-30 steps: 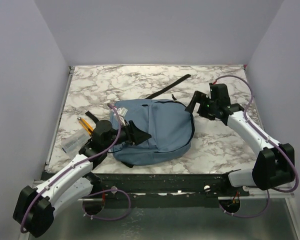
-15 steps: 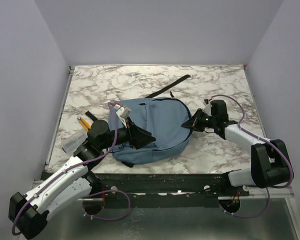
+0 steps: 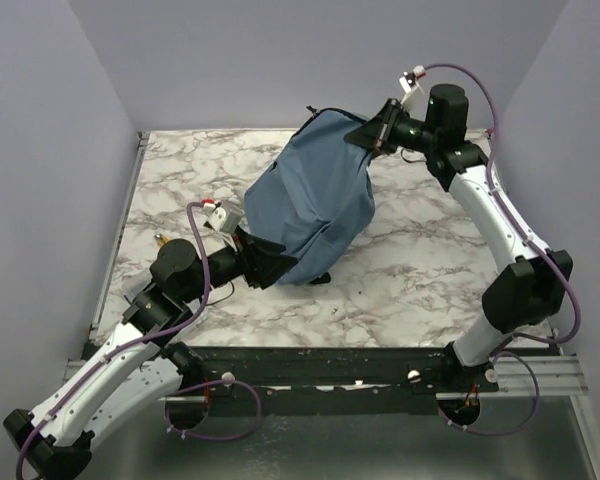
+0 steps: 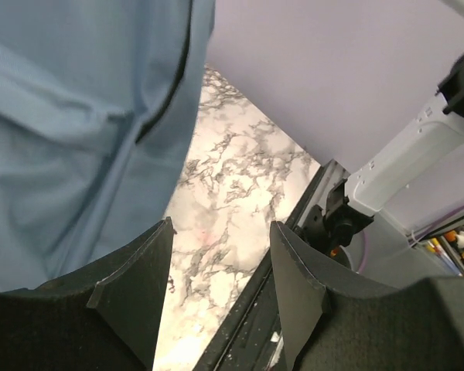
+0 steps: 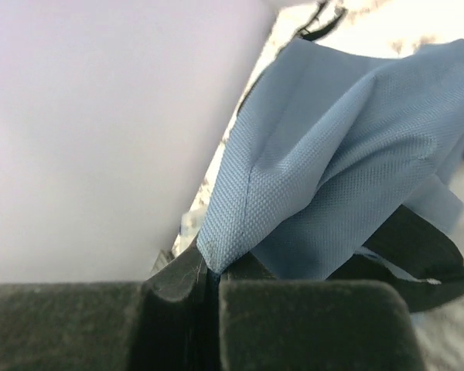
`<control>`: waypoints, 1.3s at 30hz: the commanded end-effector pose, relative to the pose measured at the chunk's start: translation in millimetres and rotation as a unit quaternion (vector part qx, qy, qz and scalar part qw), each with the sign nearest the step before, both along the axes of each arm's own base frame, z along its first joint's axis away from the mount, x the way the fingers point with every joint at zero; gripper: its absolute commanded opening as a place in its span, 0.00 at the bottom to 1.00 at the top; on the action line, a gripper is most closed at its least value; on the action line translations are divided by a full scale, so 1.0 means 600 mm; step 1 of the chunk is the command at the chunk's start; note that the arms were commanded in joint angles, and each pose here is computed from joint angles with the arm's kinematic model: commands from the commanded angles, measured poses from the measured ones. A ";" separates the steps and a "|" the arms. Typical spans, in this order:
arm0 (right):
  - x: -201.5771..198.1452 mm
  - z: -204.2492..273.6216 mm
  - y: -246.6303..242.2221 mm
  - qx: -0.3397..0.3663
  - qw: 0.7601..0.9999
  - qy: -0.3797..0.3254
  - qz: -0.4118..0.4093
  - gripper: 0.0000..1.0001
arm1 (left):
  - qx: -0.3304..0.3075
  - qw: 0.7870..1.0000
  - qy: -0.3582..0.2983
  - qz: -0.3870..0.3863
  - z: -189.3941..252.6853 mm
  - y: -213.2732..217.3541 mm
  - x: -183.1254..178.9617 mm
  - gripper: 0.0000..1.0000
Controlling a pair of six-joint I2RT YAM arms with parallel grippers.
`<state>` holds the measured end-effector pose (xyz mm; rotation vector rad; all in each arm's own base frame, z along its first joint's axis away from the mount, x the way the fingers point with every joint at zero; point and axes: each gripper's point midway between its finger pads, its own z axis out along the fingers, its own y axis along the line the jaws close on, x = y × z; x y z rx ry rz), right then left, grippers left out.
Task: Pack the student bag
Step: Adjust the student bag at the center of the board.
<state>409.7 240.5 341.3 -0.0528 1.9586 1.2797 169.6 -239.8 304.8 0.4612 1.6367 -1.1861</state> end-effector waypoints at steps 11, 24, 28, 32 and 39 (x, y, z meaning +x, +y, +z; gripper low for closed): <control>0.123 0.247 0.061 -0.056 0.961 -0.269 -0.001 0.01 | 0.034 0.998 0.008 0.042 -0.053 0.030 0.003 0.56; 0.152 -0.008 0.192 -0.100 0.982 -0.144 0.067 0.01 | 0.054 0.991 0.048 0.114 -0.084 0.049 0.042 0.56; 0.173 -0.069 0.179 -0.125 0.985 -0.116 0.030 0.01 | 0.059 0.990 0.058 0.117 -0.093 0.051 0.042 0.55; 0.190 -0.104 0.176 -0.142 0.984 -0.103 0.017 0.08 | 0.062 0.988 0.065 0.125 -0.100 0.055 0.046 0.56; 0.192 -0.097 0.182 -0.134 0.987 -0.082 0.019 0.14 | 0.060 0.987 0.072 0.128 -0.100 0.056 0.049 0.56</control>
